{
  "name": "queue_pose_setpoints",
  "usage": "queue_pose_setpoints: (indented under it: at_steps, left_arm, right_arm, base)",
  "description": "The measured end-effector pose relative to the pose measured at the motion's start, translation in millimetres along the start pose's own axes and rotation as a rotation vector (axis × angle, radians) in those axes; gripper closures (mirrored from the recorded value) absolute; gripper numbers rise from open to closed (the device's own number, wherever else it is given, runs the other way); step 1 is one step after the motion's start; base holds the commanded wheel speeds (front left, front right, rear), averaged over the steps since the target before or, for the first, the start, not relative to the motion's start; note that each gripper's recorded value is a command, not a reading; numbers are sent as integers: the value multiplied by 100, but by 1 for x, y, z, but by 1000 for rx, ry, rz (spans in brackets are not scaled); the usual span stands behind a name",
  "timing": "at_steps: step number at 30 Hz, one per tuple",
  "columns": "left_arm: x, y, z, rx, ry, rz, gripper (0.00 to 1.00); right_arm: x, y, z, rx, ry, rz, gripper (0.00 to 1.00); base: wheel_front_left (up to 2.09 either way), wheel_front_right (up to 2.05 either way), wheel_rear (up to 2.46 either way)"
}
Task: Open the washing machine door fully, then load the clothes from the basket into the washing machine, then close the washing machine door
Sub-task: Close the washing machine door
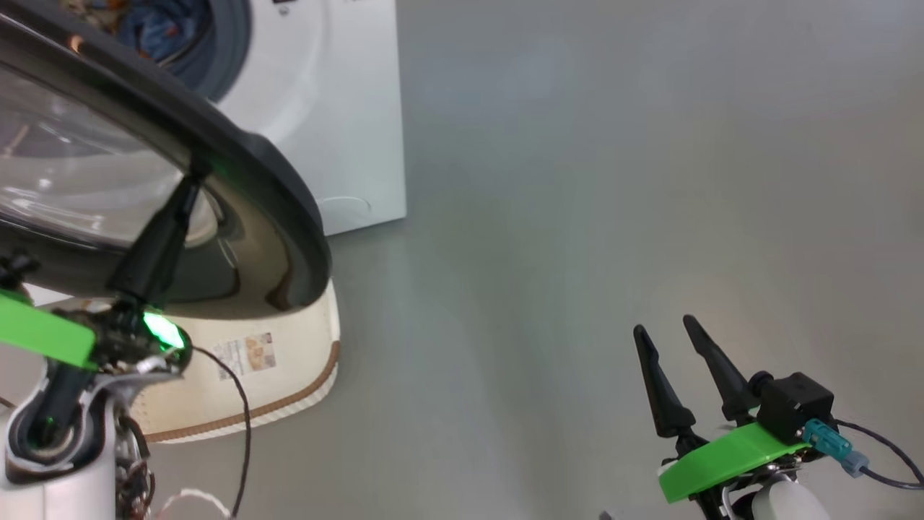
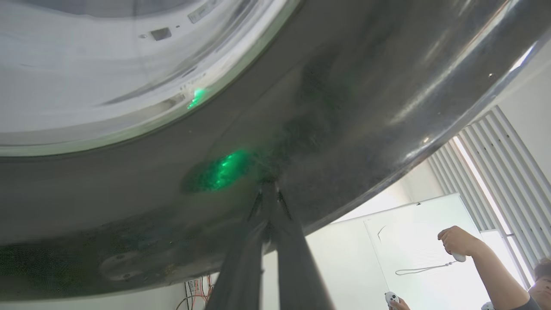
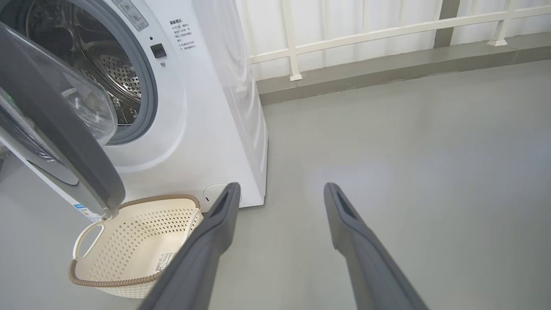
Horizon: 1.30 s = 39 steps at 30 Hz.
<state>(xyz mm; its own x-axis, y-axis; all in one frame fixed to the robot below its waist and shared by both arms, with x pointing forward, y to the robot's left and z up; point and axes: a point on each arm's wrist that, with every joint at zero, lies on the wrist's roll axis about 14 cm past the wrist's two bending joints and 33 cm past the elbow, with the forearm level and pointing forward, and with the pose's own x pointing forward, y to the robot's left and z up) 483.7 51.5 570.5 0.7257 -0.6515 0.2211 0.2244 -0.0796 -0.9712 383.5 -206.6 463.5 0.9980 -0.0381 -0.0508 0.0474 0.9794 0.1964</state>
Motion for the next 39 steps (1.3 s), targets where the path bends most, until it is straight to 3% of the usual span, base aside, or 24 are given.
queue_pose_setpoints:
  at_steps: [7, 14, 25, 39]
  left_arm:
    - [15, 14, 13, -27, -44, 14, 100]
    - [5, 5, 25, -9, -108, 8, 100]
    - [-55, 4, 38, 17, -283, 74, 100]
    - [-119, -16, 42, 25, -479, 65, 100]
  right_arm:
    - [-1, -9, -3, -6, 11, -27, 0]
    - [2, -1, 1, 4, -3, -4, 0]
    - [5, 22, 12, 38, -38, 62, 0]
    - [-2, 43, 20, 66, -62, 123, 0]
  base:
    - [0, 0, 0]
    - [0, 0, 0]
    - [0, 0, 0]
    - [0, 0, 0]
